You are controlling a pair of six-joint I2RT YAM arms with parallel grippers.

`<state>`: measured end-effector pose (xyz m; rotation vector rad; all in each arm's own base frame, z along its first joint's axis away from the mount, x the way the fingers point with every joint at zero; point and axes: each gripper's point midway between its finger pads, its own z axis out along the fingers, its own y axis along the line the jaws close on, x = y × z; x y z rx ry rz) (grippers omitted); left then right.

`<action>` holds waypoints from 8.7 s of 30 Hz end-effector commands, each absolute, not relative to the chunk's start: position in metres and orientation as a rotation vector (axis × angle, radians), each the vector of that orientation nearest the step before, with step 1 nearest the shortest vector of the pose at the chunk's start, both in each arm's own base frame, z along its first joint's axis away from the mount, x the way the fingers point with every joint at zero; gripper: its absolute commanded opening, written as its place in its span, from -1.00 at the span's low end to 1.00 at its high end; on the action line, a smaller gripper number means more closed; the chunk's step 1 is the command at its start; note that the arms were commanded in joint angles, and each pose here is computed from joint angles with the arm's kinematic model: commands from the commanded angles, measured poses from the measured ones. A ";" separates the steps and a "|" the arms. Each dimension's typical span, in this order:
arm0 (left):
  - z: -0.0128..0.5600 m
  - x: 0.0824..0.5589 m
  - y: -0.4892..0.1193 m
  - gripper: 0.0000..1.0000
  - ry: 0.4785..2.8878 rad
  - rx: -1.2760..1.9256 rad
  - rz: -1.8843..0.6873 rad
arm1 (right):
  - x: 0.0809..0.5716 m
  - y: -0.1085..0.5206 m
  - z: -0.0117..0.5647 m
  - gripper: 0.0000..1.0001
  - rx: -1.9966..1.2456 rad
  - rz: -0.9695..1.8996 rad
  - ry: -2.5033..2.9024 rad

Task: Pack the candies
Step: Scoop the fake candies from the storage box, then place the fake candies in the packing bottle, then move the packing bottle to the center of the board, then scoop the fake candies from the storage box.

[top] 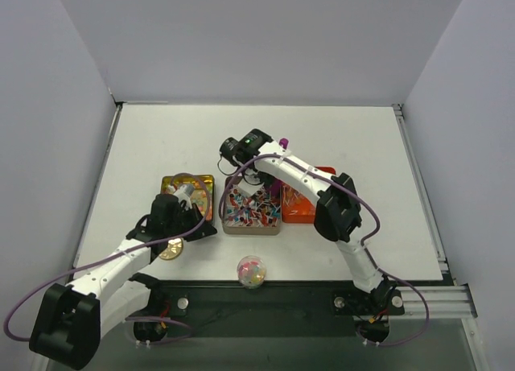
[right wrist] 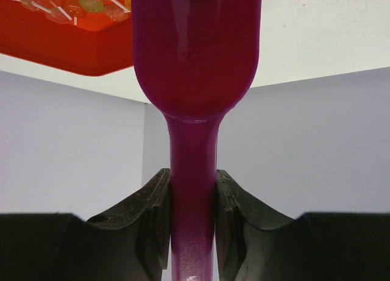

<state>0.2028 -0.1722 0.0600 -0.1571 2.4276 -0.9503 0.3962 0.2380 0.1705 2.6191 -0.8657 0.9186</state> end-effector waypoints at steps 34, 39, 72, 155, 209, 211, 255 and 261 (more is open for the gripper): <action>0.033 0.214 -0.198 -1.00 2.426 -0.076 -0.967 | 0.328 0.234 0.125 -1.00 2.587 0.651 -1.250; 0.028 0.217 -0.202 -1.00 2.438 -0.075 -0.971 | 0.335 0.236 0.120 -1.00 2.521 0.725 -1.268; 0.019 0.221 -0.214 -1.00 2.443 -0.141 -1.072 | 0.290 0.302 0.044 -1.00 2.713 0.084 -1.539; 0.176 0.277 -0.105 0.43 2.187 -0.041 -0.868 | 0.162 0.171 0.157 -1.00 2.795 0.014 -1.579; 0.186 0.225 -0.146 -0.19 2.116 -0.075 -1.183 | 0.250 0.187 0.242 -1.00 2.676 0.755 -1.703; 0.188 0.227 -0.152 -0.97 2.103 -0.066 -1.242 | 0.276 0.179 0.231 -1.00 2.587 0.752 -1.796; 0.084 0.205 -0.172 -1.00 2.437 -0.266 -1.233 | 0.409 0.248 0.142 -1.00 2.465 1.237 -1.196; 0.071 0.205 -0.176 -1.00 2.475 -0.280 -1.264 | 0.398 0.261 0.131 -1.00 2.550 1.138 -1.223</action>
